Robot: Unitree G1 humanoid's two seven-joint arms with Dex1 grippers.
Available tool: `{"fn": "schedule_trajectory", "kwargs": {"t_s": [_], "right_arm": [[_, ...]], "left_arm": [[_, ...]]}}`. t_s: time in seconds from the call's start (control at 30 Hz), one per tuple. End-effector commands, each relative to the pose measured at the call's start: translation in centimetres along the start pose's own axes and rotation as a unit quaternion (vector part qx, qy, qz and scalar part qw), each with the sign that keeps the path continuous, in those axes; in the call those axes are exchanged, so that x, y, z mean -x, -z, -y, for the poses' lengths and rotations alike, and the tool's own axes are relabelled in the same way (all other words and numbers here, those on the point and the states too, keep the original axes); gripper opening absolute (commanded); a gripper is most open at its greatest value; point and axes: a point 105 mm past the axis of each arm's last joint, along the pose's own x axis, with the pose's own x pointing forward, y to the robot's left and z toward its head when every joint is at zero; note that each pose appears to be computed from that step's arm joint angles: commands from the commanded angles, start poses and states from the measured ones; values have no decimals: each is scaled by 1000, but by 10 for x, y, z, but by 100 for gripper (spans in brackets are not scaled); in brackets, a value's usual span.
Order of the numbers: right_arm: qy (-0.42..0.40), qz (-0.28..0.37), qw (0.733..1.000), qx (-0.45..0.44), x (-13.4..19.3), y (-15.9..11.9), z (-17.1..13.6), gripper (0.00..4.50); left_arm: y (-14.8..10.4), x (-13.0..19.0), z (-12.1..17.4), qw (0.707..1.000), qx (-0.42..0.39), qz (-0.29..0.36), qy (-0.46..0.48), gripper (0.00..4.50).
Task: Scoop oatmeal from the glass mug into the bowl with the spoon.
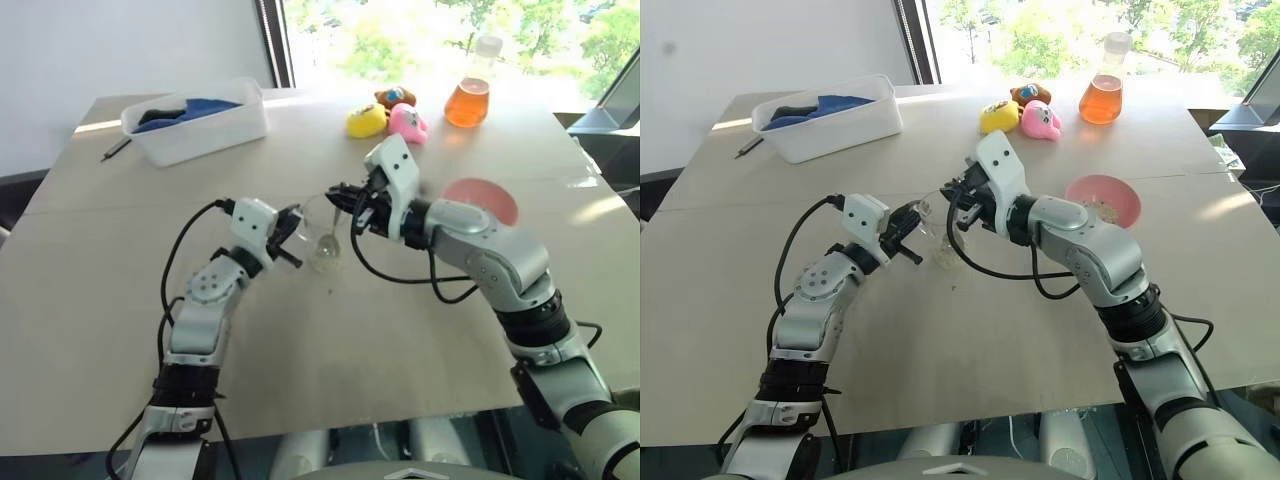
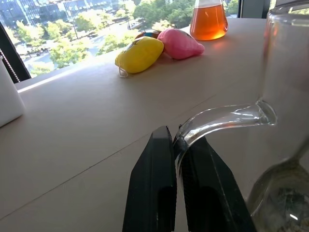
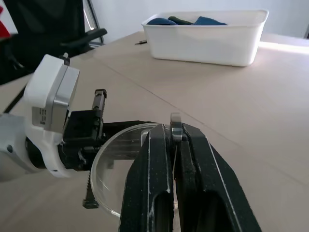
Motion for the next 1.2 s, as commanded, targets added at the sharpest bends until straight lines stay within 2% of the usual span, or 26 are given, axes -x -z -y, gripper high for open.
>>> {"fn": "schedule_trajectory", "kwargs": {"t_s": [0.03,0.13,0.23,0.43,0.73,1.2], "right_arm": [[18,5,996,-86,2,-3,7,0],[39,12,989,-142,8,-12,20,0],[52,17,985,-162,13,-20,28,0],[77,39,983,-162,22,-42,42,0],[100,63,979,-166,37,-63,54,0],[146,124,937,-291,61,-79,83,0]], "left_arm": [[-17,-2,9,999,-17,31,16,4],[-15,-2,12,999,-16,34,14,4],[-12,-2,14,999,-25,37,14,4],[-6,-4,13,999,-33,41,9,4],[-15,-22,6,997,-39,72,-9,4],[-26,-50,8,991,-32,126,-22,4]]}}
